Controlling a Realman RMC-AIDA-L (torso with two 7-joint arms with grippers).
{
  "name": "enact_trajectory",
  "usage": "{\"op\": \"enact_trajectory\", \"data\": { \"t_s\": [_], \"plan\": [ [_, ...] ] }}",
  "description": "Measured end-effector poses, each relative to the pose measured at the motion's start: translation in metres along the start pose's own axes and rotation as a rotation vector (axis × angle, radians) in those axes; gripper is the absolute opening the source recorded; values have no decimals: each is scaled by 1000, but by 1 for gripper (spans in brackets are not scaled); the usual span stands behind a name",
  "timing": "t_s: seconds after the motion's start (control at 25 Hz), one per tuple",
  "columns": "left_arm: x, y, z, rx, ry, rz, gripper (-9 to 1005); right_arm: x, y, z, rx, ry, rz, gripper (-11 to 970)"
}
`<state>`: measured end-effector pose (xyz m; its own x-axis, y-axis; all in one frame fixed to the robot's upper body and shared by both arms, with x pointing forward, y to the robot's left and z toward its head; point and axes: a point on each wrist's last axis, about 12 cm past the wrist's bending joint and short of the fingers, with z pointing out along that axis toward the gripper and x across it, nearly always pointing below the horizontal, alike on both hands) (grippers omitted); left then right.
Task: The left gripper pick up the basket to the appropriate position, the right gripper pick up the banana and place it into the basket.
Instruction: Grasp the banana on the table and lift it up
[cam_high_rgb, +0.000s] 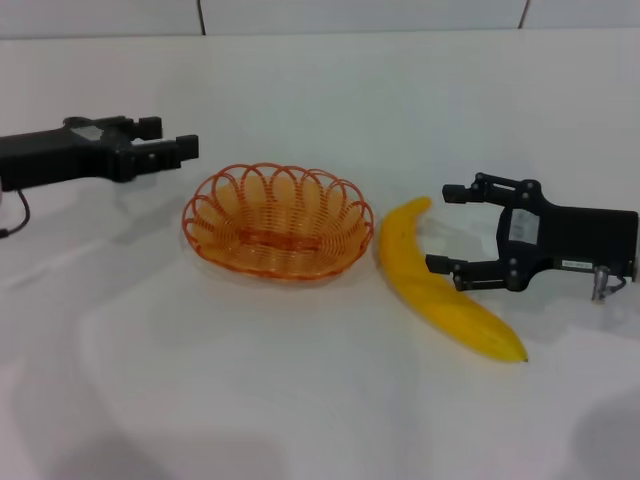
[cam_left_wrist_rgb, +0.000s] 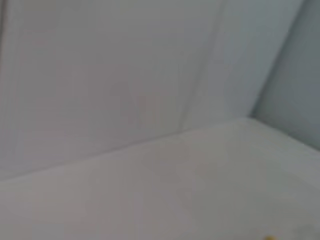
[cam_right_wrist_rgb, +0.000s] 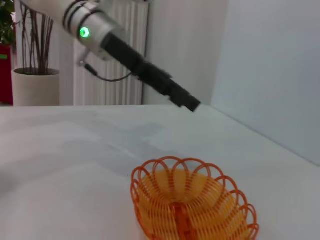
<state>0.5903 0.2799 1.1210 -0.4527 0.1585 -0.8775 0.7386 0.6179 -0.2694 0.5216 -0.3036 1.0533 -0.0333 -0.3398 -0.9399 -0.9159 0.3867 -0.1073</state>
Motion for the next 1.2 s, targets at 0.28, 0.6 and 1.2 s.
{"op": "enact_trajectory", "data": {
  "t_s": [0.28, 0.6, 1.2],
  "plan": [
    [58, -12, -17, 17, -139, 205, 710, 1, 1, -1, 6, -1, -2, 891],
    [129, -39, -38, 31, -156, 425, 709, 6, 5, -7, 14, 4, 13, 890],
    [142, -41, -44, -27, -181, 385, 707, 7, 16, 0, -102, 54, 63, 890]
  ]
}}
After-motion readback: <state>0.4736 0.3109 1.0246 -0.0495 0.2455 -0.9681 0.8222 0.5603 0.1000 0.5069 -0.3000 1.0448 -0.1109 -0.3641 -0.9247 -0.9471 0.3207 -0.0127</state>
